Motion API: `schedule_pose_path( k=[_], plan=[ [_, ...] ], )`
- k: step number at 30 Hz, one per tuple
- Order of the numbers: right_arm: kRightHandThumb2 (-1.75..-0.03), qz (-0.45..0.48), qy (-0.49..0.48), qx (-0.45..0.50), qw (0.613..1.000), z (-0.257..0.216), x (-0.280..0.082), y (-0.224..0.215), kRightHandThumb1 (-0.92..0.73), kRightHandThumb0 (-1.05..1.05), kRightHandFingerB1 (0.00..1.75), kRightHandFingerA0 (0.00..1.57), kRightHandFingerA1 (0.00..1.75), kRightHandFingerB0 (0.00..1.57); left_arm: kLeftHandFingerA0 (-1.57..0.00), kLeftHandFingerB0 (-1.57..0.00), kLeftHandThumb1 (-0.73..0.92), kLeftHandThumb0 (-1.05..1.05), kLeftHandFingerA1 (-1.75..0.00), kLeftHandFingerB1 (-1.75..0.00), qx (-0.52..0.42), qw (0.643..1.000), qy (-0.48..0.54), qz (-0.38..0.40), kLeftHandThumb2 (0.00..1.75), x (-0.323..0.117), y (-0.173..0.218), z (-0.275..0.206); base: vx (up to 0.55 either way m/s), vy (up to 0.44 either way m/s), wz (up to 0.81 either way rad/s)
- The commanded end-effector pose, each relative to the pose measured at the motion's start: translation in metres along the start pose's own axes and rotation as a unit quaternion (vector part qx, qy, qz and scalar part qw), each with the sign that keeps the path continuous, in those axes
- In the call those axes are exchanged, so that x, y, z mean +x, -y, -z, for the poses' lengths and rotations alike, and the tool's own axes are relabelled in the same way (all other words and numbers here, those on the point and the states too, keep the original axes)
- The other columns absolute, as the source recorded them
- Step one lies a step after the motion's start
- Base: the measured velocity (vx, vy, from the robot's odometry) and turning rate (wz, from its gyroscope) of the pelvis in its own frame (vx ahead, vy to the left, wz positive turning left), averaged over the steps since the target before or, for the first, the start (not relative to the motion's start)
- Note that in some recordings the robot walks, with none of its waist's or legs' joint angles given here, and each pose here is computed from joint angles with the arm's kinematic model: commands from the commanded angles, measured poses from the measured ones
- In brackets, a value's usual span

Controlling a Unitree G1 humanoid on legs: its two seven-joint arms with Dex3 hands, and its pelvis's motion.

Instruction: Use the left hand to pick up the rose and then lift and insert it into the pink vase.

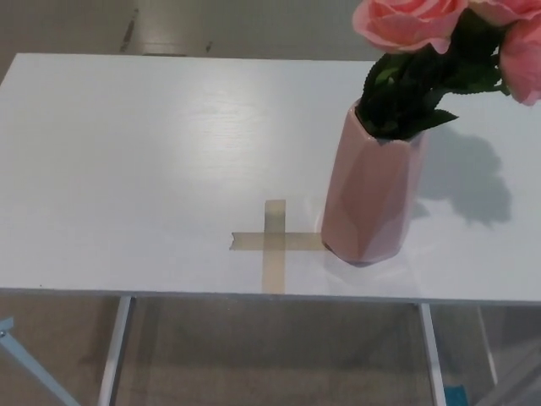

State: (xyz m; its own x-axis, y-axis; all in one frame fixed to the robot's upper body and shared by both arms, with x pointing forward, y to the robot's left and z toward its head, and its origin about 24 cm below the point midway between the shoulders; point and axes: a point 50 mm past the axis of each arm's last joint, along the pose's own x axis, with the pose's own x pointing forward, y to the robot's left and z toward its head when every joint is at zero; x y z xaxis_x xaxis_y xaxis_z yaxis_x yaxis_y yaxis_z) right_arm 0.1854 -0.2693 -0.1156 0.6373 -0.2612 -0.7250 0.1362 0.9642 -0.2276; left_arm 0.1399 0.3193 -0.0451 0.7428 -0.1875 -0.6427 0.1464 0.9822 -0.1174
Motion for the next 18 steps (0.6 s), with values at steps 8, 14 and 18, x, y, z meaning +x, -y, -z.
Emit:
schedule_pose_path(
  k=[8,14,18],
  plan=[
    [-0.58,-0.018,0.000,-0.003,1.000,-0.004,0.001,0.000,-0.61,-0.20,0.46,0.60,0.49,0.54,-0.47,-0.32,0.46,-0.39,-0.37,-0.32,0.024,0.960,-0.124,-0.249,0.54,0.022,-0.026,0.048,0.00,0.000,0.00],
    [-0.58,-0.019,0.013,0.003,1.000,-0.013,0.003,-0.001,-0.61,-0.20,0.46,0.59,0.49,0.54,-0.52,-0.30,0.47,-0.40,-0.39,-0.31,0.061,0.963,-0.121,-0.232,0.54,0.031,-0.026,0.037,0.00,0.000,0.00],
    [-0.58,-0.019,0.010,0.007,1.000,-0.012,0.003,-0.002,-0.61,-0.20,0.46,0.58,0.49,0.54,-0.29,-0.21,0.41,-0.50,-0.41,-0.36,0.086,0.967,-0.113,-0.213,0.66,0.032,-0.024,0.036,0.00,0.000,0.00]
  ],
)
